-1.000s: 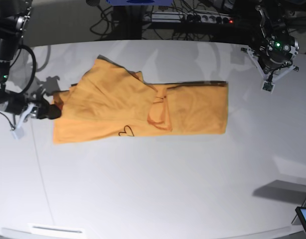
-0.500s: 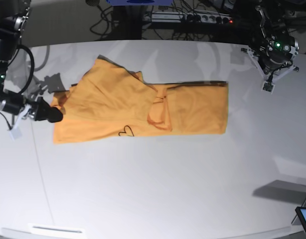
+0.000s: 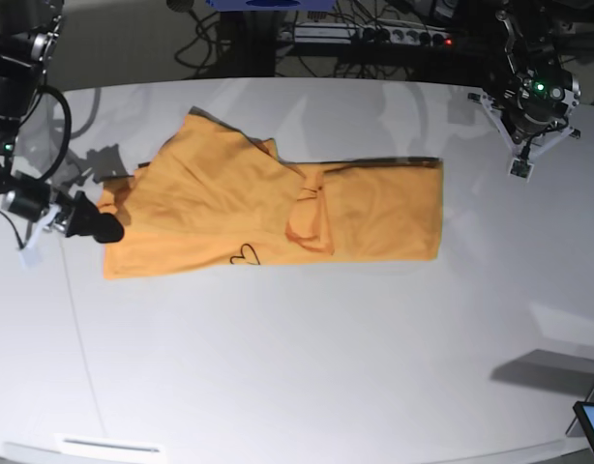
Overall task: Fold the T-shirt properly
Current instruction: 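Lower the right gripper onto the shirt's folded edge and pinch it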
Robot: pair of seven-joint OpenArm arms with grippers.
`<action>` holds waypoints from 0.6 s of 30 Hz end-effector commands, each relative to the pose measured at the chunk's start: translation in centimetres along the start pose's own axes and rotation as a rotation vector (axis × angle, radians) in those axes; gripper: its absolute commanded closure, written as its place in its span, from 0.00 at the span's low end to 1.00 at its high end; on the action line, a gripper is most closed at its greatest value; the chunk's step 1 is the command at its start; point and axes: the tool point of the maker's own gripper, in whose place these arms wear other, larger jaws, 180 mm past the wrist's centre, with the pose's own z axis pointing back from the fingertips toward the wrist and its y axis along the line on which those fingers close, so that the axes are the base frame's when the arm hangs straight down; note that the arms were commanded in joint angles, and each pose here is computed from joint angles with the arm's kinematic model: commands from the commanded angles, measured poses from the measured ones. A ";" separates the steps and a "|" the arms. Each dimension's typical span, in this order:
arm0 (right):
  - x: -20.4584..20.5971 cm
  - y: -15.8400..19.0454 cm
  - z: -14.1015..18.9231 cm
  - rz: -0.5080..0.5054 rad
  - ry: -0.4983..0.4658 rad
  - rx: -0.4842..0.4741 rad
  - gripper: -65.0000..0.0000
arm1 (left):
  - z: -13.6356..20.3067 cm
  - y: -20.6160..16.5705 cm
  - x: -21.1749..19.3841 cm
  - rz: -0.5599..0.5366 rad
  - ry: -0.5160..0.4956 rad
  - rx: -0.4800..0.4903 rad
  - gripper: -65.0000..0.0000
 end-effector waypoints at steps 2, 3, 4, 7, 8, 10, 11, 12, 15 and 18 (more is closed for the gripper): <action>-2.5 -1.1 -0.3 -0.007 0.117 -0.060 0.00 | 0.5 1.0 0.6 -0.009 -0.019 0.031 1.00; -2.7 -1.1 -0.4 -0.009 0.124 -0.056 0.00 | 0.5 0.9 0.5 -0.009 -0.018 0.030 1.00; -2.9 -0.9 -0.7 -0.011 0.127 -0.050 0.00 | 0.5 0.9 0.5 -0.009 -0.018 0.030 1.00; -3.9 -0.6 -1.3 -0.026 0.137 -0.035 0.00 | 0.5 0.9 0.5 -0.009 -0.018 0.030 1.00; -4.1 -0.6 -1.5 -0.028 0.141 -0.033 0.00 | 0.5 0.9 0.5 -0.009 -0.018 0.030 1.00; -4.9 -0.5 -1.9 -0.025 0.170 -0.030 0.00 | 0.5 1.0 0.6 -0.008 -0.019 0.031 1.00; -5.3 -0.4 -2.2 -0.019 0.189 -0.030 0.00 | 0.5 1.0 0.6 -0.008 -0.019 0.031 1.00; -5.7 -0.4 -2.2 -0.017 0.204 -0.030 0.00 | 0.5 1.0 0.6 -0.008 -0.019 0.031 1.00; -6.1 -0.3 -2.4 -0.016 0.218 -0.028 0.00 | 0.5 1.0 0.7 -0.008 -0.021 0.033 1.00; -7.2 -0.5 -2.3 -0.031 0.232 -0.030 0.00 | 0.5 1.0 0.8 -0.007 -0.023 0.033 1.00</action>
